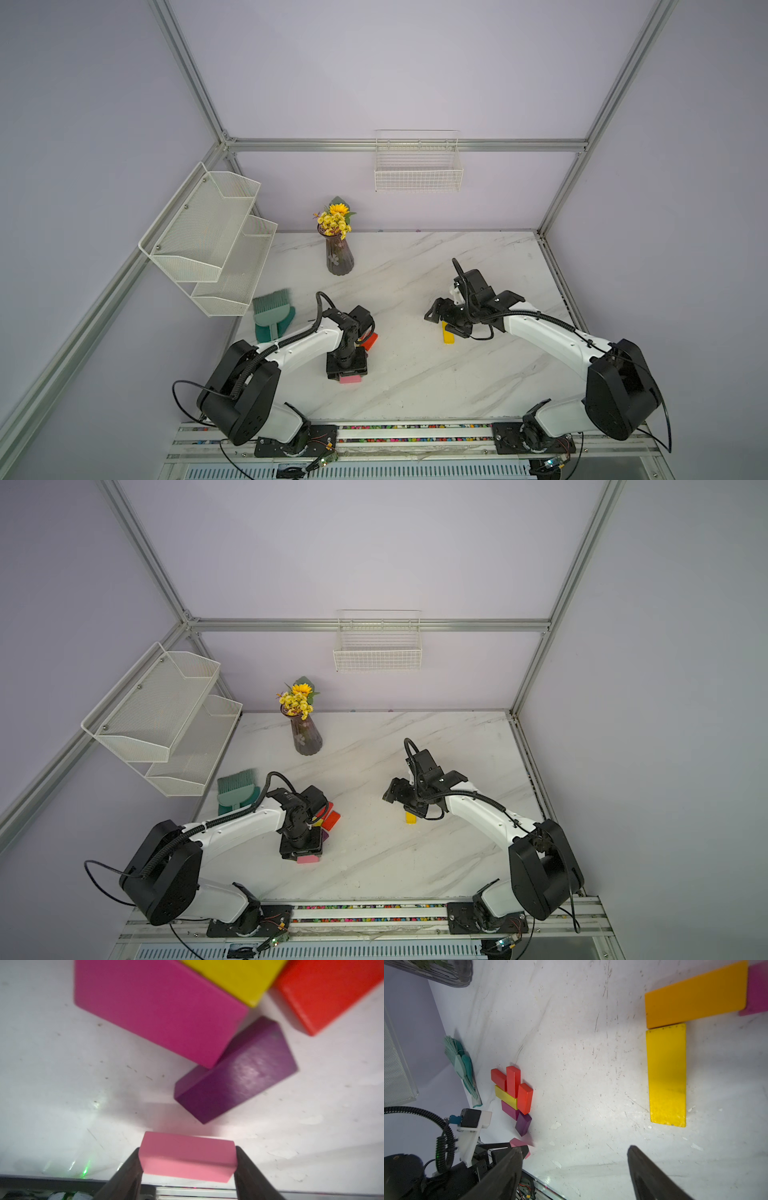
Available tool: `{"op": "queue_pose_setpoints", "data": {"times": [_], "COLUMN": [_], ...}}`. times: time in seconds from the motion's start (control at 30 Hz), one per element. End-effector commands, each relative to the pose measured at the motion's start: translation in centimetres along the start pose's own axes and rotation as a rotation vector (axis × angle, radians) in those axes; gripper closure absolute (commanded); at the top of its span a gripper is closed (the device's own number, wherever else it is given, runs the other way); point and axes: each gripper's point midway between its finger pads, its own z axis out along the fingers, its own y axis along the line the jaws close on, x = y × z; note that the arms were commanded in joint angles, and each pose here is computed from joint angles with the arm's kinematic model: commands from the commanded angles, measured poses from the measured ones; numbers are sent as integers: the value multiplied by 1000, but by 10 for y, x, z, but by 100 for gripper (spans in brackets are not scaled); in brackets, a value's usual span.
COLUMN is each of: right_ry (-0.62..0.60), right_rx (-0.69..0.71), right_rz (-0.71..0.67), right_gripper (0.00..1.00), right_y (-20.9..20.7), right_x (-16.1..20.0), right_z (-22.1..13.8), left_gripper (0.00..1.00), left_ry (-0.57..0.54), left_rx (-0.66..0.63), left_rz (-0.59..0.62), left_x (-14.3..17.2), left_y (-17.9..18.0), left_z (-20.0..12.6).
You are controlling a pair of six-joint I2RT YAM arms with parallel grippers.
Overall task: Assemble the letter c with building blocks
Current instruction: Pick up the building block from the center of the board, then place the building block at the center of the board.
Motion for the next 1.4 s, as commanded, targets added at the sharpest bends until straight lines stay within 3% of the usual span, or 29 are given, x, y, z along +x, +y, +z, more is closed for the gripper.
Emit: {"op": "queue_pose_setpoints", "data": {"times": [0.0, 0.23, 0.47, 0.67, 1.17, 1.37], "right_ry": [-7, -61, -143, -171, -171, -167], "right_rx": [-5, -20, -25, -13, -1, -2], "right_rz": [15, 119, 235, 283, 321, 322], "right_gripper": [18, 19, 18, 19, 19, 19], "right_y": [-3, -29, -66, -85, -100, -100], "right_x": [-6, -32, -54, -56, -49, -48], "right_z": [-5, -25, -52, -60, -59, -59], "left_gripper": [47, 48, 48, 48, 49, 33], "left_ry": [-38, -69, -42, -35, -78, -67], "left_rx": [119, 194, 212, 227, 210, 203], "left_rz": [10, 85, 233, 272, 254, 243], "left_x": [1, -16, -32, -38, -41, -34], "left_y": [-30, -100, -197, -258, -305, -308], "left_z": [-29, -39, -22, -4, 12, 16]}}
